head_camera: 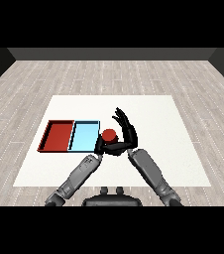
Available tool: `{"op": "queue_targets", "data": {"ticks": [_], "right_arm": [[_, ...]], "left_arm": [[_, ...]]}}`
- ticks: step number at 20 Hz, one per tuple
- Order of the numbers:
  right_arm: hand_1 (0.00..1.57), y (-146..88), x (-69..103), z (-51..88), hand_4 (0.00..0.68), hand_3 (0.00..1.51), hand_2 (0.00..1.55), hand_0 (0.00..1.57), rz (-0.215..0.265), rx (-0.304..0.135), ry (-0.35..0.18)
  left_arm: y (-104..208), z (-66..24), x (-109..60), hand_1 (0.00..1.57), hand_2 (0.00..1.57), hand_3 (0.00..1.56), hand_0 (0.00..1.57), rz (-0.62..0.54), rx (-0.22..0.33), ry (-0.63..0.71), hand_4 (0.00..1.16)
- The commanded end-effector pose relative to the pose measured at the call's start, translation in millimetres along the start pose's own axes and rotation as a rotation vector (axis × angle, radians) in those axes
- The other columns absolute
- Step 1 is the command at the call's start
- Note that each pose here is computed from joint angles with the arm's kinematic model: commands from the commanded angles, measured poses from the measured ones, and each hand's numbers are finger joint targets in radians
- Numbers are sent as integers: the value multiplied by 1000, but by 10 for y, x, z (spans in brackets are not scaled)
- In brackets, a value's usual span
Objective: Pick the red can and put it in the red box
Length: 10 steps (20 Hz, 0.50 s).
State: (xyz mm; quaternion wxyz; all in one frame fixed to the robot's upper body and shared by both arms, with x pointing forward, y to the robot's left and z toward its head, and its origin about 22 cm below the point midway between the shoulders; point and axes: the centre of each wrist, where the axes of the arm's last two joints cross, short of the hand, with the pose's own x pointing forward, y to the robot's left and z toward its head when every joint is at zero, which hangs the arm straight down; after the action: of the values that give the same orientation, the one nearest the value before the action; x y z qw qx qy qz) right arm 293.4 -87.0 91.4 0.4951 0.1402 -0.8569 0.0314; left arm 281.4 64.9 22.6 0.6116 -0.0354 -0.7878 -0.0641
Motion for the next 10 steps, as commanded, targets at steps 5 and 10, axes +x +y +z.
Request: {"op": "queue_targets", "data": {"ticks": [5, 10], "right_arm": [[0, -426, 487, -177, 0, 0, 0, 0, -7, -99, -171], [0, -693, 586, 34, 0, 0, 0, 0, 45, -160, -176]], "left_arm": [[129, 239, -148, 1571, 1571, 1491, 1571, 14, 49, 41, 1118], [491, -83, -24, 1571, 1567, 1465, 1571, -22, 97, -2, 1129]]}}
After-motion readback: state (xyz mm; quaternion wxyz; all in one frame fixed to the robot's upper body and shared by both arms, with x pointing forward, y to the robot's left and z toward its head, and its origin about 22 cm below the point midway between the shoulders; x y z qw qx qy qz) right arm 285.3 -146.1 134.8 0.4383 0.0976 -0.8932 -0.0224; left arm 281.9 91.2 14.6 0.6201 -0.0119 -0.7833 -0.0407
